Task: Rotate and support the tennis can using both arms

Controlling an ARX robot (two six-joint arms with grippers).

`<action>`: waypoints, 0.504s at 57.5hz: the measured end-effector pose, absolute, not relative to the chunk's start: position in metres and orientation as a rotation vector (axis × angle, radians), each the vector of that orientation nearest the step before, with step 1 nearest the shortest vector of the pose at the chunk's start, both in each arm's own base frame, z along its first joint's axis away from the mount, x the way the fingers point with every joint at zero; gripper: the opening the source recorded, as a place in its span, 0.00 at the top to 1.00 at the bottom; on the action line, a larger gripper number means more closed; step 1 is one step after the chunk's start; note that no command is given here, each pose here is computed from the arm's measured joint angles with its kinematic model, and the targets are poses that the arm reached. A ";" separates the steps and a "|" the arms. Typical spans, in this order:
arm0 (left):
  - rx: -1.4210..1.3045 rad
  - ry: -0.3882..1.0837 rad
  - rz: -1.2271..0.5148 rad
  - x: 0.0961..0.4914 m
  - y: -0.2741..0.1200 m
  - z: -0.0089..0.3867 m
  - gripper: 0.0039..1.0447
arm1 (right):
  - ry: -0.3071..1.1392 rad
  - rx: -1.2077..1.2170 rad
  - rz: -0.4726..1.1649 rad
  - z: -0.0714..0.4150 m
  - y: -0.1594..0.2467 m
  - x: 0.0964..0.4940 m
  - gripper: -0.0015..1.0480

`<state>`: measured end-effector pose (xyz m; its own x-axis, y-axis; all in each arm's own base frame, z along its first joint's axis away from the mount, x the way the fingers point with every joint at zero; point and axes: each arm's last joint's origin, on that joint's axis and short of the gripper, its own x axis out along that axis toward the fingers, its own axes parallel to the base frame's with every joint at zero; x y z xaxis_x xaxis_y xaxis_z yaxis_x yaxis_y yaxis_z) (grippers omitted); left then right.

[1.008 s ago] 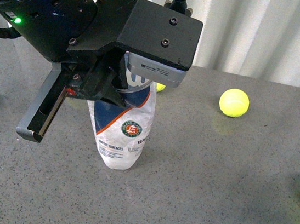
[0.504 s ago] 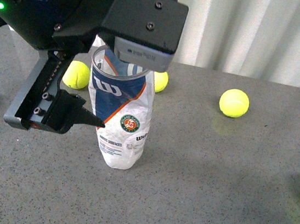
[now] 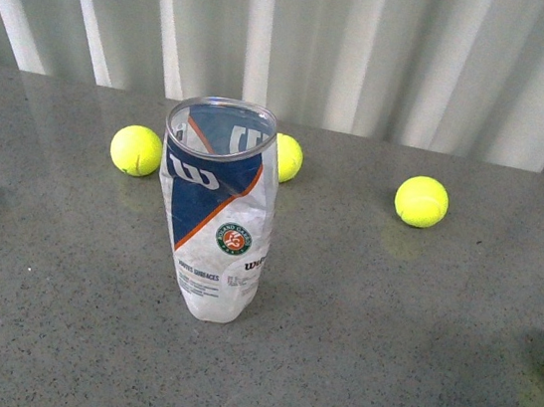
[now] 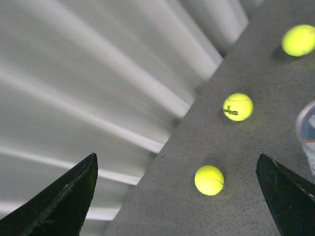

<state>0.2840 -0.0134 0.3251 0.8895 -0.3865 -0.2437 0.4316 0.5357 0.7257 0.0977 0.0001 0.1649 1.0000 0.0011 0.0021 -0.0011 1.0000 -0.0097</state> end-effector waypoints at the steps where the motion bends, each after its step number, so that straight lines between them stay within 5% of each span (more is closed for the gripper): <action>1: 0.851 0.057 -0.464 0.280 -0.007 0.323 0.06 | -0.002 -0.010 0.001 0.165 0.000 0.098 0.07; 21: 0.345 0.251 -0.211 0.201 0.070 0.248 0.07 | -0.002 -0.010 0.002 0.165 0.000 0.098 0.07; 29: 0.157 0.044 0.008 0.184 0.060 0.228 0.31 | -0.002 -0.010 0.001 0.165 0.000 0.098 0.07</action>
